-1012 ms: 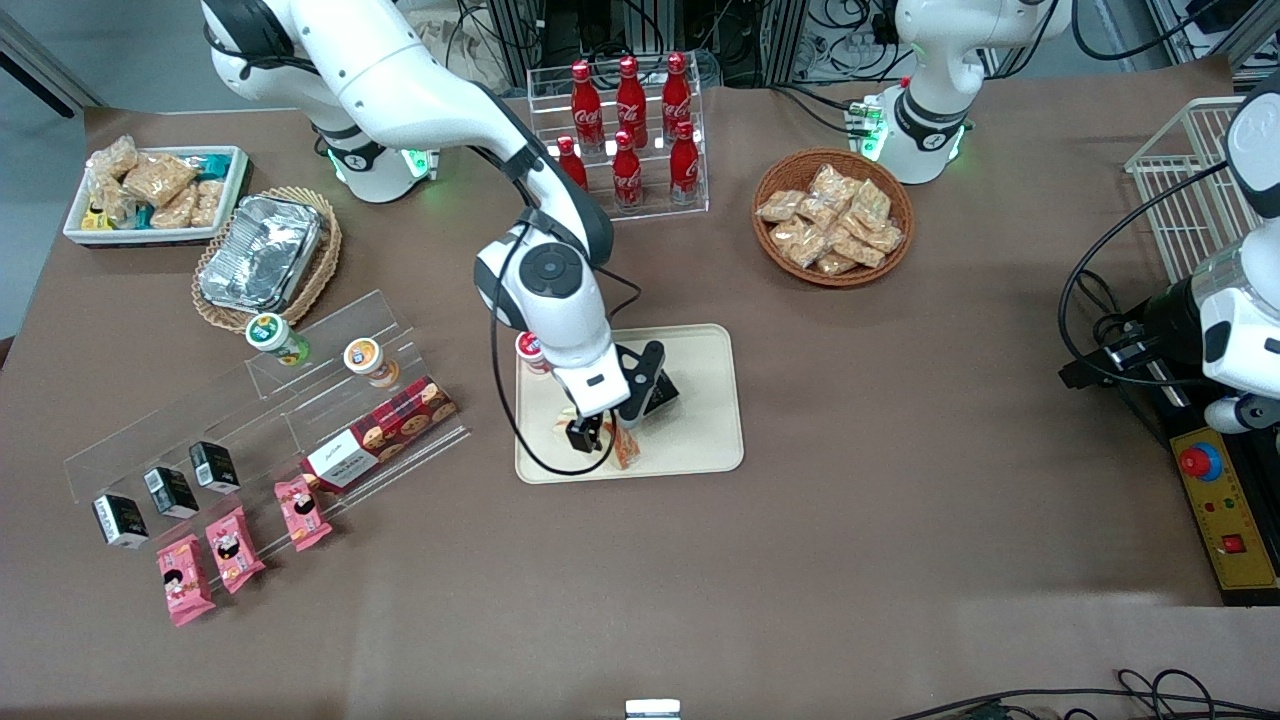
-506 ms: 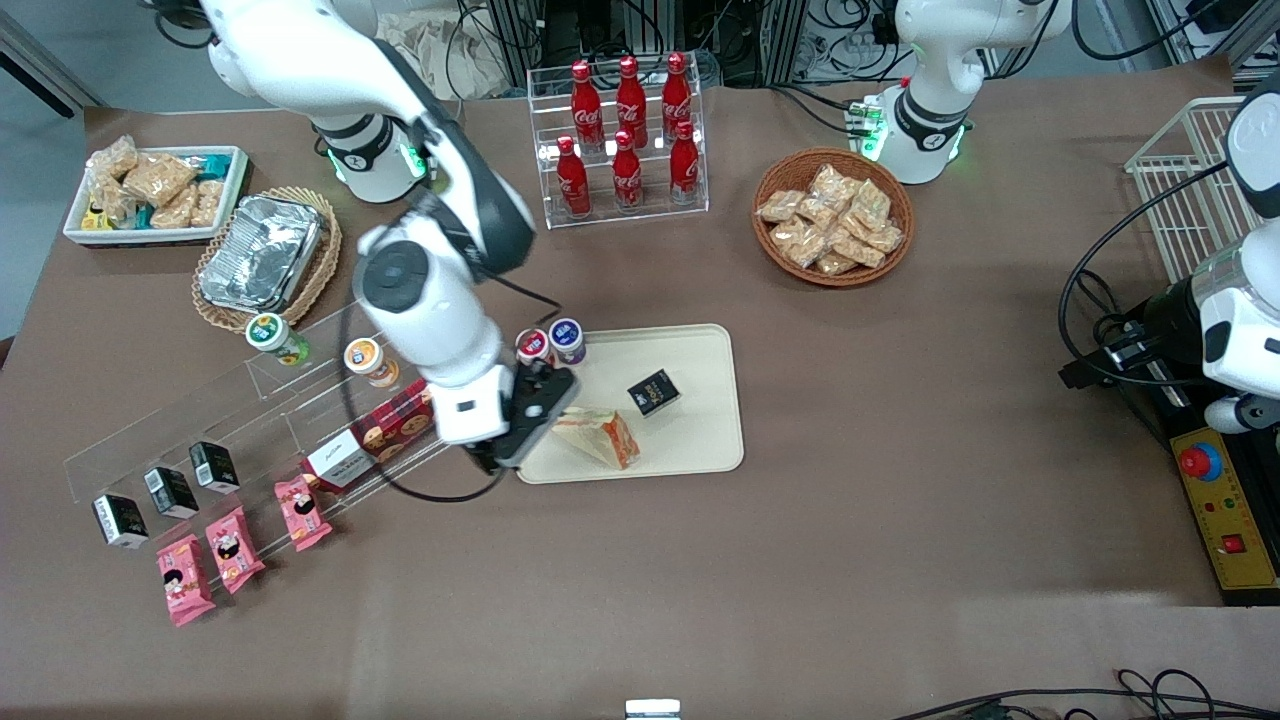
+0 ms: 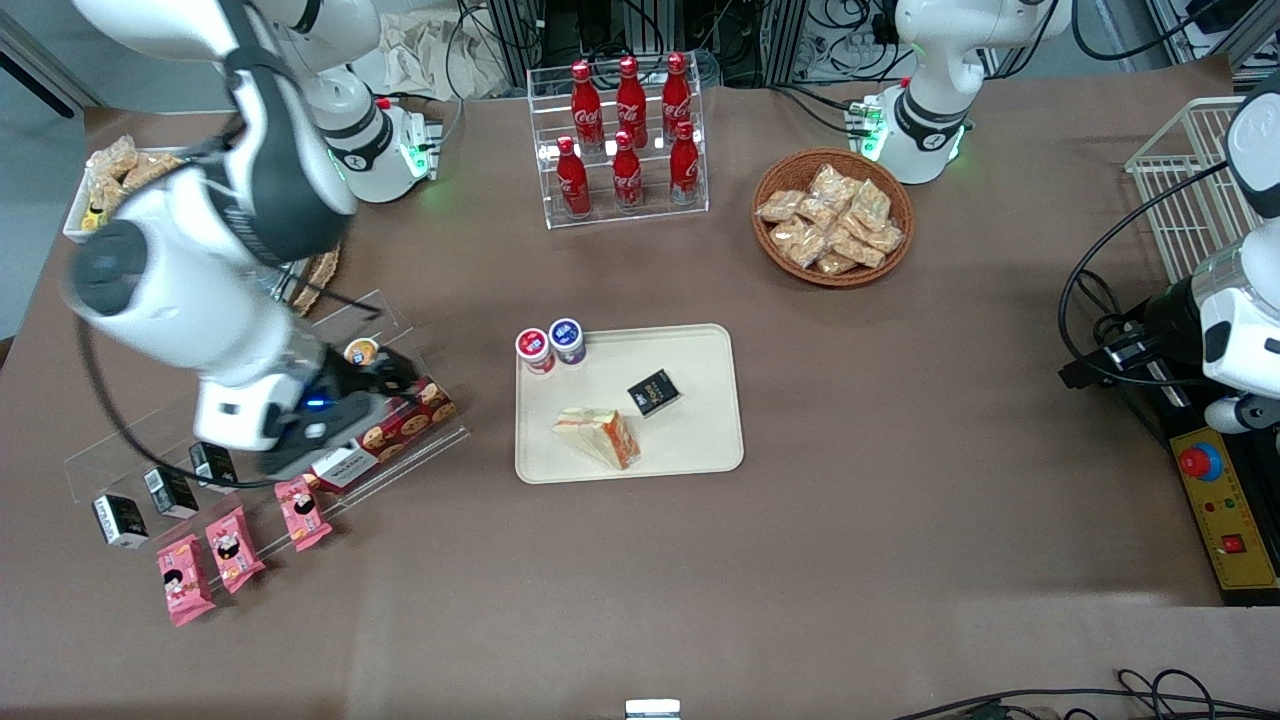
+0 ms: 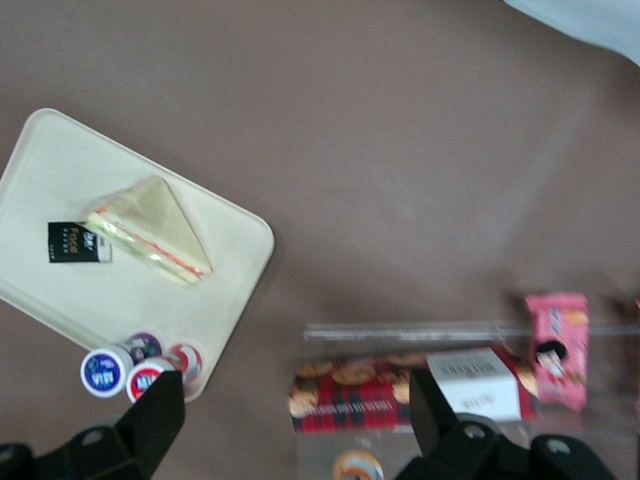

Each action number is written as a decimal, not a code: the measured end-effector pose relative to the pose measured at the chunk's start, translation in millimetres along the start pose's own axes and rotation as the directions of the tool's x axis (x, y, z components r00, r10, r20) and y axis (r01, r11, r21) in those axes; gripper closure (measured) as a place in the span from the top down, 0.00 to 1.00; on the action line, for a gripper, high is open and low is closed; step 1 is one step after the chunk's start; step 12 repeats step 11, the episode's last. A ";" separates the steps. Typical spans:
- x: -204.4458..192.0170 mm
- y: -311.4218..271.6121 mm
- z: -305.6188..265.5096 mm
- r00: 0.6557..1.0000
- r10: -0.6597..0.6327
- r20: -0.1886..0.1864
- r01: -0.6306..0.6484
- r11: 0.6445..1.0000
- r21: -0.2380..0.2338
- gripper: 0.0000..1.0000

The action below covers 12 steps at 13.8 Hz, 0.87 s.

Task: Place sandwich on tray
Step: 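Lower the sandwich onto the tray, open the right gripper and withdraw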

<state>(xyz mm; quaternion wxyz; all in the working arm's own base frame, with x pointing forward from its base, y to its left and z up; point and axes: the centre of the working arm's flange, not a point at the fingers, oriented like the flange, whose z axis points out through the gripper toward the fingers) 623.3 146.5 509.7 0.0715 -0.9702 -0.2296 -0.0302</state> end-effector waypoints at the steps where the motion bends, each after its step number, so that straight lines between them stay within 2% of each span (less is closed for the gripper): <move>1: -6.9 17.6 -9.4 0.999 0.033 0.009 -0.033 0.999 0.003 1.00; 4: -23.9 43.6 -37.3 0.982 0.191 0.009 -0.191 0.982 -0.002 1.00; 6: -31.0 43.5 -59.2 0.958 0.286 -0.016 -0.287 0.957 -0.036 1.00; 9: -44.8 54.7 -85.3 0.936 0.350 -0.050 -0.352 0.934 -0.065 1.00; 12: -52.6 71.7 -90.5 0.923 0.381 -0.057 -0.384 0.921 -0.070 1.00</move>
